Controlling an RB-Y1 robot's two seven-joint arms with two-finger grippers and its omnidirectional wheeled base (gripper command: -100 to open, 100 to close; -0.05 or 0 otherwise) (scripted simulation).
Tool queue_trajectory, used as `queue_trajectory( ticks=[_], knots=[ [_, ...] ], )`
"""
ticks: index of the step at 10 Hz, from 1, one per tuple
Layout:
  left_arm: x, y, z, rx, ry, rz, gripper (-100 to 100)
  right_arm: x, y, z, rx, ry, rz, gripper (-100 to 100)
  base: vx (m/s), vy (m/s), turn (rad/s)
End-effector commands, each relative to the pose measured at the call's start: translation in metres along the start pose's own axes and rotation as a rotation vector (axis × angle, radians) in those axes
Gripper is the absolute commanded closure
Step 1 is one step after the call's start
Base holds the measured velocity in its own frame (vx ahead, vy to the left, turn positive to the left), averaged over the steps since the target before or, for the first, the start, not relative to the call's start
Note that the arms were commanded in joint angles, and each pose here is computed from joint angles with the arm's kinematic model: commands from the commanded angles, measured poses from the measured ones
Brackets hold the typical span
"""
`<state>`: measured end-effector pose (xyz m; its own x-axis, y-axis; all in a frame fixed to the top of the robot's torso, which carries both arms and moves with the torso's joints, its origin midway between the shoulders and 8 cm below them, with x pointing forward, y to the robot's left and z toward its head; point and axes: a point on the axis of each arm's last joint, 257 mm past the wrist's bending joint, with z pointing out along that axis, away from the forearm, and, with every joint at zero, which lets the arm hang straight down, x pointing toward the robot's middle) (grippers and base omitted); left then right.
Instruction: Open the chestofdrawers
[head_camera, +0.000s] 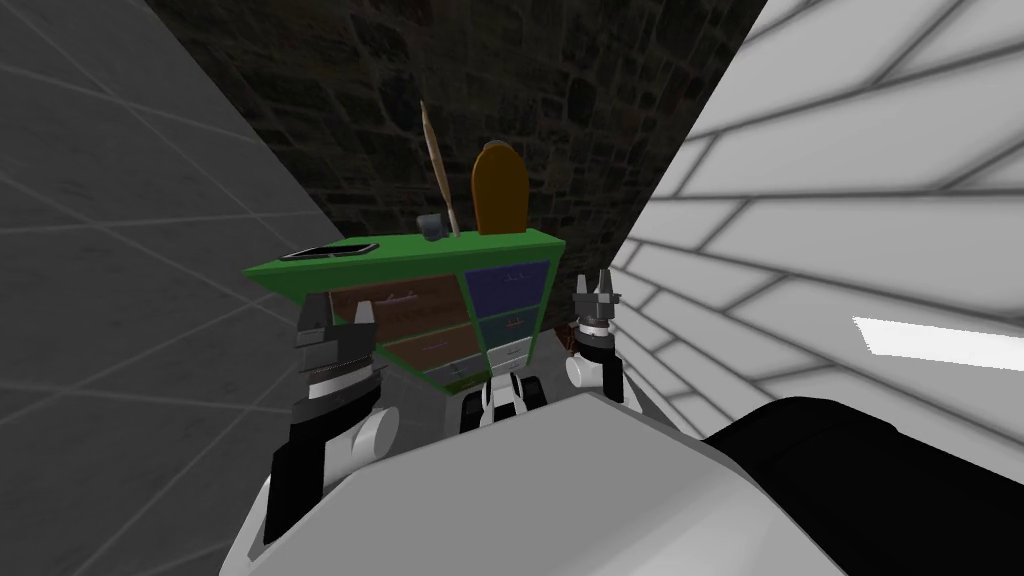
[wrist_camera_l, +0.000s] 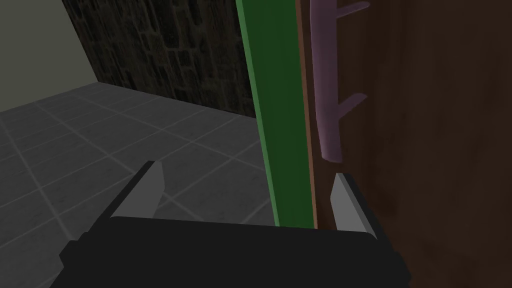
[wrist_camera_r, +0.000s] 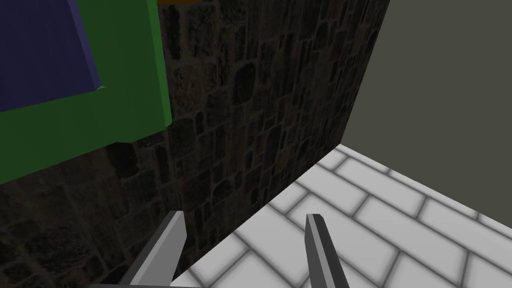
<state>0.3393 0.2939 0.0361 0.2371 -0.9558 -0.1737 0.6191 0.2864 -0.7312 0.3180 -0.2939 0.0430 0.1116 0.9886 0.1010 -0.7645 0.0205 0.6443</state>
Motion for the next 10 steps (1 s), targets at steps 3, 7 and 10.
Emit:
queue_trajectory(
  ticks=[3, 7, 10],
  knots=[
    [0.013, 0.039, -0.011, -0.054, 0.064, 0.035, -100, 0.0, 0.0, 0.0, 0.0, 0.0, 0.0, 0, -0.003, -0.11, -0.003],
    [0.019, 0.072, -0.022, -0.102, 0.089, 0.055, -100, 0.0, 0.0, 0.0, 0.0, 0.0, 0.0, 0, -0.008, -0.086, -0.002],
    [0.023, 0.098, -0.032, -0.143, 0.104, 0.067, -100, 0.0, 0.0, 0.0, 0.0, 0.0, 0.0, 0, -0.008, -0.1, 0.004]
  ],
)
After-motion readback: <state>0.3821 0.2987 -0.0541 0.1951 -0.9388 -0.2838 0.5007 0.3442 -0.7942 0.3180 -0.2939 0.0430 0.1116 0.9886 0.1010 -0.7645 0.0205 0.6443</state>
